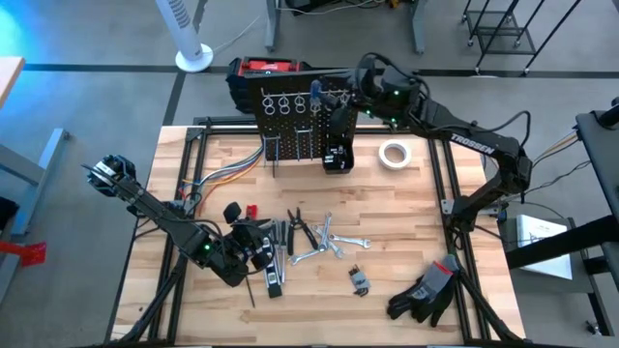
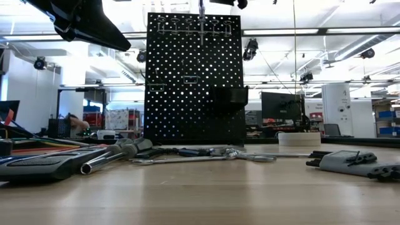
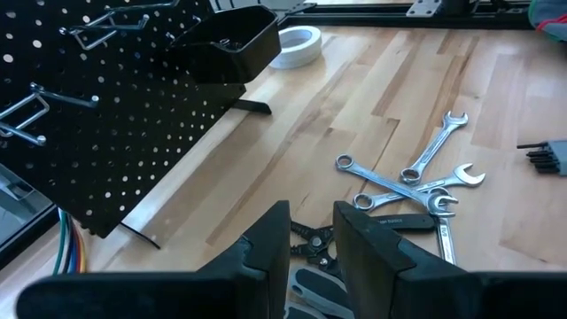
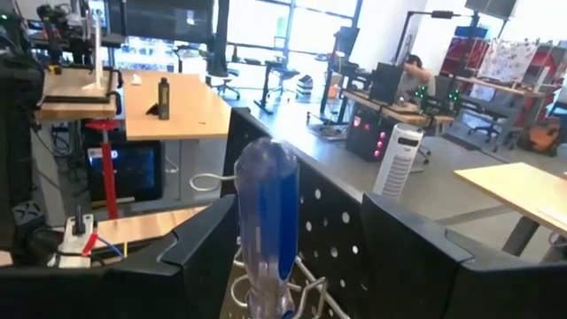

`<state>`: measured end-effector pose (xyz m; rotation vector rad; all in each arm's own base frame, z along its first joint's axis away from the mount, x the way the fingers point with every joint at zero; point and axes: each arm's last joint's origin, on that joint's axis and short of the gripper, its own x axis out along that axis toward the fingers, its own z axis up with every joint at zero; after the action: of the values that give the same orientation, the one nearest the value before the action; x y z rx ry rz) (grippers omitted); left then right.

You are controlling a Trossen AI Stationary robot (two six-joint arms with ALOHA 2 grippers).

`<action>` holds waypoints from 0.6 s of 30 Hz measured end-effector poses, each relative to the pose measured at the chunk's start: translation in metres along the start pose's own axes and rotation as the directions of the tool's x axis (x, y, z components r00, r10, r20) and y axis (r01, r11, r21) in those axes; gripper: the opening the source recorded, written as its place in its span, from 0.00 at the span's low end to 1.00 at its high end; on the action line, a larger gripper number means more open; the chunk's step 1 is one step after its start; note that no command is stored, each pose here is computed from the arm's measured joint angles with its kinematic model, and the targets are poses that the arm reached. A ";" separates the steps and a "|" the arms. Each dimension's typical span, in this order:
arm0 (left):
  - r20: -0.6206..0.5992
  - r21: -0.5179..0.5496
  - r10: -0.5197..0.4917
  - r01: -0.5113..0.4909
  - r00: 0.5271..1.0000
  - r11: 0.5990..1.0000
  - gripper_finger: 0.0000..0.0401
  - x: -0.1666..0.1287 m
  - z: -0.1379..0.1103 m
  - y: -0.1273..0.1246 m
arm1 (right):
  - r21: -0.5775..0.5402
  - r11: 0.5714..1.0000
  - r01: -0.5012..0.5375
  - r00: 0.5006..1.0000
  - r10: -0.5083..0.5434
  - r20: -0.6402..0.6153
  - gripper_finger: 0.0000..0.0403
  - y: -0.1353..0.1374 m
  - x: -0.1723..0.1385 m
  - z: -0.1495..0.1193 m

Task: Hang tools onto peg board
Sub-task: Hang the blue screwdriver on the peg board, then hang the gray screwdriver on the peg board

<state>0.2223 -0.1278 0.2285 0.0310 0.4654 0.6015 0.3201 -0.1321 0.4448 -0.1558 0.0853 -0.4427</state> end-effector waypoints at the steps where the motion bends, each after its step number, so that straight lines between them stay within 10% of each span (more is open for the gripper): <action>1: 0.000 0.000 0.000 0.000 1.000 1.000 0.20 0.000 0.000 0.000 | 0.000 1.000 0.001 1.000 -0.001 0.003 0.58 0.000 -0.001 0.001; 18: -0.065 0.047 -0.047 0.050 0.997 0.998 0.20 0.001 -0.008 0.000 | 0.021 0.971 -0.238 0.971 0.238 0.010 0.57 0.062 -0.059 0.025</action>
<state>0.2191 -0.1281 0.2210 0.0470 0.5412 0.5450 0.2962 -0.0479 0.4622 -0.1234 0.0908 -0.2032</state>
